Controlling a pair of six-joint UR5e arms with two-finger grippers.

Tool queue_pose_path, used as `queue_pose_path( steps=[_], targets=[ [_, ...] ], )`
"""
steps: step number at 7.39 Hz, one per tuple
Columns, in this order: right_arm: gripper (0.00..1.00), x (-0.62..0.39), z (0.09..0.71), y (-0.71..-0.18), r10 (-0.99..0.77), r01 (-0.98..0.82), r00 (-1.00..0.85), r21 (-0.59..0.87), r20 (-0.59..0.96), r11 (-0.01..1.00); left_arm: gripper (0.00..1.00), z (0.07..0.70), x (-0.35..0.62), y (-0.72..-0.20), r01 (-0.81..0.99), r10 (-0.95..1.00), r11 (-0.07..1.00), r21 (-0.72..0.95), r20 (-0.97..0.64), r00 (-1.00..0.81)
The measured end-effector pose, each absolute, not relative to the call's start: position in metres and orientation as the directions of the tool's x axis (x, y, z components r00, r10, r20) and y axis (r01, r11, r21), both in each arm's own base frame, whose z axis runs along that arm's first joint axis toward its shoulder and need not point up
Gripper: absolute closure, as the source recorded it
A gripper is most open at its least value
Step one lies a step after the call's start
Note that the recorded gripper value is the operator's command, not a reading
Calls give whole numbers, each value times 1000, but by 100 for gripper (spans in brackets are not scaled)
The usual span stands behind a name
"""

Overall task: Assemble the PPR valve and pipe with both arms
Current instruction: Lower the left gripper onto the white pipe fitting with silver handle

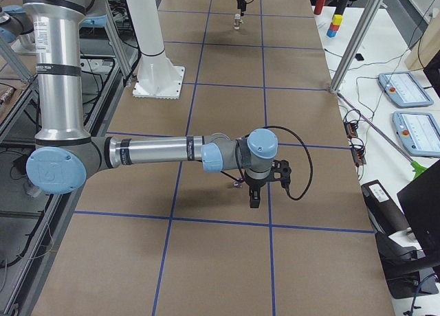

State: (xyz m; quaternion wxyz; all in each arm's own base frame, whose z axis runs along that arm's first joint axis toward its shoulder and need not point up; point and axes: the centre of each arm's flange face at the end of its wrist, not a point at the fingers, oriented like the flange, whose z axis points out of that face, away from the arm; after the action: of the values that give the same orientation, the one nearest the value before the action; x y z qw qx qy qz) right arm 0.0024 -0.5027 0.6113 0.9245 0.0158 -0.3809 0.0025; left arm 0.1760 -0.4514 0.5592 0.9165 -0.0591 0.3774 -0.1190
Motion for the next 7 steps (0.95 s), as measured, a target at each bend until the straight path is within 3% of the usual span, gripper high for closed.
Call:
queue_pose_path(
  steps=[7],
  targets=[
    [0, 2, 615, -503, -4, -16, 711, 22, 703, 1000, 1, 577, 201, -452, 151, -252, 967, -207, -659, 709]
  ],
)
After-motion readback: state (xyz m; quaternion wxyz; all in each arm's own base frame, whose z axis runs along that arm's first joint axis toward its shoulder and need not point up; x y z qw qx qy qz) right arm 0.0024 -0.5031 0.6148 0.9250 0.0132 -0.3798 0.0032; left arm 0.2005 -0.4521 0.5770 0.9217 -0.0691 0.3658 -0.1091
